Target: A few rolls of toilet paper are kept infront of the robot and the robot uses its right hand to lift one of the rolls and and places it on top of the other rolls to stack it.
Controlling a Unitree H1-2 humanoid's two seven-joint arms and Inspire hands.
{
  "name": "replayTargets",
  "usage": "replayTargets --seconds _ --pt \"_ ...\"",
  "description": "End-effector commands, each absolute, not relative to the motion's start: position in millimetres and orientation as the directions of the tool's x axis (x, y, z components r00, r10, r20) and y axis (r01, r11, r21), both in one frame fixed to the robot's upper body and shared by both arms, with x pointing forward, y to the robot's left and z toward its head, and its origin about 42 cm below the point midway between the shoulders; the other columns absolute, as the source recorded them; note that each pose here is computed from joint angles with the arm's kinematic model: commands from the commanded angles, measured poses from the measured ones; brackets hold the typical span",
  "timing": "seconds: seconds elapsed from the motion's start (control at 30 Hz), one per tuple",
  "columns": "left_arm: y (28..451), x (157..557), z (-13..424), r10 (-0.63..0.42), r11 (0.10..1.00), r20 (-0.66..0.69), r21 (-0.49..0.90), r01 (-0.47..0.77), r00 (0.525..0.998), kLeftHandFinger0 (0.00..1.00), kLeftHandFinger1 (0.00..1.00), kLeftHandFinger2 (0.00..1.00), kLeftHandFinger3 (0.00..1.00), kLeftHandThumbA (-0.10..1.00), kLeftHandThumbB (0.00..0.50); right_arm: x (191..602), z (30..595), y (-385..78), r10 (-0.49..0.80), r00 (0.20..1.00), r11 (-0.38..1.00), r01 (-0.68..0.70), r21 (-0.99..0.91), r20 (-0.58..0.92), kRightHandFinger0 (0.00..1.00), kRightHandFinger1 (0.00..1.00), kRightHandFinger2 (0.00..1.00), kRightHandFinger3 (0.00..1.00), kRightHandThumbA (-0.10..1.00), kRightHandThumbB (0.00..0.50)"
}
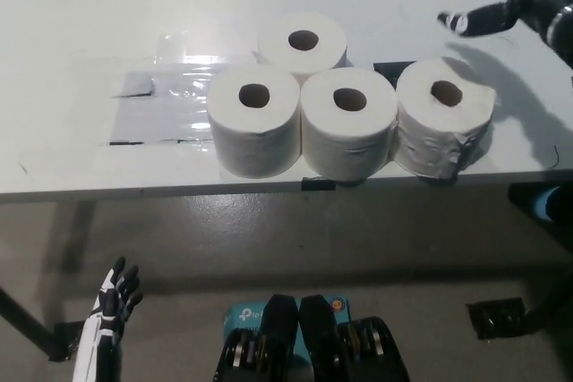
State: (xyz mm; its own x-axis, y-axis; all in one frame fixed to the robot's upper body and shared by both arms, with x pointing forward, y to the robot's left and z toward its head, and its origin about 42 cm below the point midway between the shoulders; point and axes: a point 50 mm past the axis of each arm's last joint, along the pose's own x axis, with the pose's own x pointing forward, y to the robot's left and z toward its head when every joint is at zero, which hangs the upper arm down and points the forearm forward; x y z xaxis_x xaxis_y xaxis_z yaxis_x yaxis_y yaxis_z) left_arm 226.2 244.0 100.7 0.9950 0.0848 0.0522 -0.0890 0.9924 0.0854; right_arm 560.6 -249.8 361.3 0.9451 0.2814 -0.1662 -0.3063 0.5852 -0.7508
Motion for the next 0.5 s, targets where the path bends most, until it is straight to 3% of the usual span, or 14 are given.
replayTargets --seconds 0.0,0.1,0.17,0.37,0.47 --pt "250 233 117 0.06 0.993 0.14 0.09 -0.073 0.988 1.0 1.0 1.0 1.0 1.0 0.069 573 462 -264 0.277 0.855 0.363 -0.516 -0.776 -0.439 1.0 1.0 1.0 1.0 0.68 0.433" --pt "250 232 116 0.061 0.993 0.137 0.089 -0.073 0.989 1.0 1.0 1.0 1.0 1.0 0.074 574 462 -265 0.278 0.839 0.338 -0.541 -0.77 -0.468 1.0 1.0 1.0 1.0 0.73 0.453" --pt "250 232 116 0.057 0.994 0.134 0.088 -0.069 0.989 1.0 1.0 1.0 1.0 1.0 0.051 574 463 -265 0.268 0.832 0.322 -0.552 -0.769 -0.486 1.0 1.0 1.0 1.0 0.76 0.477" --pt "251 233 119 0.058 0.993 0.137 0.093 -0.071 0.989 1.0 1.0 1.0 1.0 1.0 0.014 578 463 -258 0.27 0.812 0.291 -0.582 -0.76 -0.518 1.0 1.0 1.0 1.0 0.76 0.466" --pt "250 234 117 0.054 0.994 0.144 0.087 -0.067 0.988 1.0 1.0 1.0 1.0 1.0 0.029 580 457 -255 0.262 0.801 0.272 -0.596 -0.756 -0.537 1.0 1.0 1.0 1.0 0.76 0.481"
